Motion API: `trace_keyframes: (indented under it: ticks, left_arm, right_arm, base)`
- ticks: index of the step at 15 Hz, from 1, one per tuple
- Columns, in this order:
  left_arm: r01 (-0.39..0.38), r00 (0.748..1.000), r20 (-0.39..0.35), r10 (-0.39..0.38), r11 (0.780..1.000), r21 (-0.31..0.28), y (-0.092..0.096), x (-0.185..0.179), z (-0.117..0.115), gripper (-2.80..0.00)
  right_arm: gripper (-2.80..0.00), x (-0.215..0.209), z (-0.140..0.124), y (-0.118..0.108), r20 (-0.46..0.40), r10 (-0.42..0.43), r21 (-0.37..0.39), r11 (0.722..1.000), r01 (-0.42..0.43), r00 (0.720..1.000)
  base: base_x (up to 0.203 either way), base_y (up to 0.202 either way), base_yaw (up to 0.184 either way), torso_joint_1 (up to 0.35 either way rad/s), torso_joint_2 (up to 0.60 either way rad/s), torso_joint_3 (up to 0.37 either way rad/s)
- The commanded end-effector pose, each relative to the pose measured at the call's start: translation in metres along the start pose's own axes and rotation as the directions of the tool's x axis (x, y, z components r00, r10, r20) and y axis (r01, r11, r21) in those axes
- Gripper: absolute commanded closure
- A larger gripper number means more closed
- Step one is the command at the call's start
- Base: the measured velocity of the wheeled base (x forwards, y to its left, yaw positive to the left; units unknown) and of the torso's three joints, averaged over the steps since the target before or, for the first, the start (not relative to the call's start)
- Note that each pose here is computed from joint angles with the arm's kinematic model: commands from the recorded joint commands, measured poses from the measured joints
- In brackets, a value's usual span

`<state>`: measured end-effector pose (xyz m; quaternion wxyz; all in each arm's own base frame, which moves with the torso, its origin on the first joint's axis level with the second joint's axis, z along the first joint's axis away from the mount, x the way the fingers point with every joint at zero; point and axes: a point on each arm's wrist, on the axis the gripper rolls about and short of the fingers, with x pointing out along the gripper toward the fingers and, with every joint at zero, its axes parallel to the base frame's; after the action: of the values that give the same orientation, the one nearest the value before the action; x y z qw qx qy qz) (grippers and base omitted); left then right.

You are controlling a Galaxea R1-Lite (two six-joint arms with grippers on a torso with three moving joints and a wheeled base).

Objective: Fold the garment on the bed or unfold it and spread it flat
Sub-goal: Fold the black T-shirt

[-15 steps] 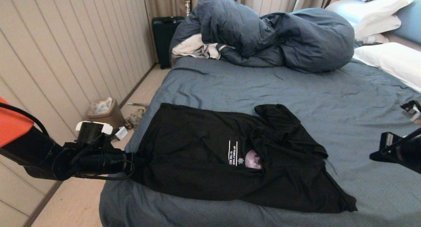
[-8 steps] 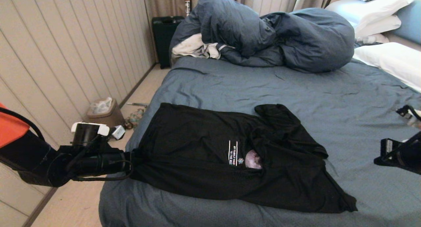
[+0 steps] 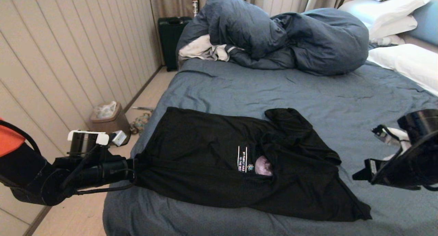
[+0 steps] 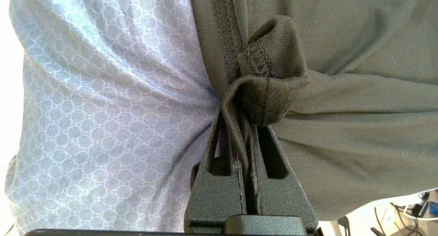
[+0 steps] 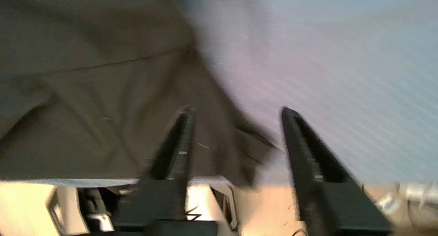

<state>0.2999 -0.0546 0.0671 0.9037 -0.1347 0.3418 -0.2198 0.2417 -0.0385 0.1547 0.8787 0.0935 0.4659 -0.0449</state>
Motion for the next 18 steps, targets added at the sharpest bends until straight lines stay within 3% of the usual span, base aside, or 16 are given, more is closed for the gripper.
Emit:
trace_keyframes:
  ticks: [1, 3, 6, 11, 12, 18]
  left_arm:
    - [-0.001, 1.000, -0.007, 0.000, 1.000, -0.004, 0.001, 0.002, -0.002, 0.00]
    - [-0.004, 1.000, -0.017, 0.004, 1.000, -0.008, 0.004, 0.007, -0.003, 0.00]
    - [-0.023, 1.000, -0.012, 0.023, 1.000, -0.008, 0.005, 0.008, -0.003, 0.00]
    - [-0.033, 0.999, -0.009, 0.033, 0.999, -0.006, 0.005, 0.008, -0.002, 0.00]
    - [-0.033, 0.999, -0.010, 0.033, 0.999, -0.006, 0.005, 0.008, -0.003, 0.00]
    - [-0.033, 0.999, -0.022, 0.033, 0.999, -0.009, 0.003, 0.003, -0.008, 0.00]
  right_arm:
    - [-2.80, 0.021, -0.006, 0.010, -0.045, 0.023, -0.044, 0.999, -0.025, 0.999]
    - [-2.80, 0.031, -0.010, 0.021, -0.055, 0.046, -0.085, 0.995, -0.050, 0.997]
    - [-2.80, 0.046, -0.015, 0.021, -0.099, 0.021, -0.088, 0.996, -0.029, 0.995]
    - [-2.80, 0.064, -0.022, 0.028, -0.076, 0.030, -0.118, 0.992, -0.038, 0.997]
    - [0.00, 0.064, -0.023, 0.032, -0.081, 0.037, -0.128, 0.991, -0.047, 0.996]
    - [0.00, 0.064, -0.028, 0.038, -0.095, 0.049, -0.130, 0.990, -0.061, 0.994]
  base:
    - [0.000, 0.000, 0.000, 0.000, 0.00, 0.000]
    - [0.000, 0.000, 0.000, 0.000, 0.00, 0.000]
    - [0.000, 0.000, 0.000, 0.000, 0.00, 0.000]
    - [0.000, 0.000, 0.000, 0.000, 0.00, 0.000]
    - [0.000, 0.000, 0.000, 0.000, 0.00, 0.000]
    - [0.000, 0.000, 0.000, 0.000, 0.00, 0.000]
